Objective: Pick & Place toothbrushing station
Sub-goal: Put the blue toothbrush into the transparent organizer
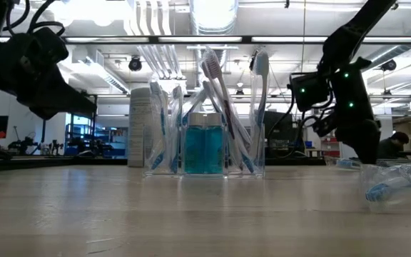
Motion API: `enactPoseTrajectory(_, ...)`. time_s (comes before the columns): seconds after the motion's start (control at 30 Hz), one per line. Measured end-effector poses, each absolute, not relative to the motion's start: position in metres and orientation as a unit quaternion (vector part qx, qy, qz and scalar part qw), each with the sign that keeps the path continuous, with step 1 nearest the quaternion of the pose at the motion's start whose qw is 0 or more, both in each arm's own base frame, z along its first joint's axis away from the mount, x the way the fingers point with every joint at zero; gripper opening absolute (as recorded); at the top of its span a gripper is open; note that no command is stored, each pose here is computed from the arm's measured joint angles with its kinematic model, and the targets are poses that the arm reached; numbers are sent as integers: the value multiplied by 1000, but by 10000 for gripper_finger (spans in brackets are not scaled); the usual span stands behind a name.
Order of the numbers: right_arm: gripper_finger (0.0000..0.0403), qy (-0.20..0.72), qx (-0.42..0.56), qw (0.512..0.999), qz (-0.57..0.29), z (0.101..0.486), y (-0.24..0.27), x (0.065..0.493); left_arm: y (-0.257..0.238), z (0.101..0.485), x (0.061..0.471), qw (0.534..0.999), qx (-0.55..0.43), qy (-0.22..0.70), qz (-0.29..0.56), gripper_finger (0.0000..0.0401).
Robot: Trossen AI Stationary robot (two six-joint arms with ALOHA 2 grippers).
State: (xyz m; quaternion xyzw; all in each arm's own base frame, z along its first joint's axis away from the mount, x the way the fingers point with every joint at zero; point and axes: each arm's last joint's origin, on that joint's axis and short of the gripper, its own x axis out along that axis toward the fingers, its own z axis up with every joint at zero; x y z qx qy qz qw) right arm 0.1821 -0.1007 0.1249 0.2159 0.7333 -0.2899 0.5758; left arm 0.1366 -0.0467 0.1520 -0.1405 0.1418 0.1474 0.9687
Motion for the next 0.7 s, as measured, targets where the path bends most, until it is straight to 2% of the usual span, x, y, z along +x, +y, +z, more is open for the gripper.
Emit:
enactPoseTrajectory(0.13,147,744,213,571,-276,119,-102,185,-47,154,137,969,-149,133,146,10)
enactPoseTrajectory(0.33,24,727,207,600,-261,130,-103,189,-47,154,137,968,-159,130,147,10)
enactPoseTrajectory(0.47,11,667,185,669,-271,151,-110,201,-47,155,138,967,-163,127,146,10)
enactPoseTrajectory(0.57,8,636,167,697,-285,167,-110,198,-48,157,139,972,-152,121,129,10)
enactPoseTrajectory(0.7,8,569,144,758,-284,199,-103,198,-50,162,140,977,-135,116,115,10)
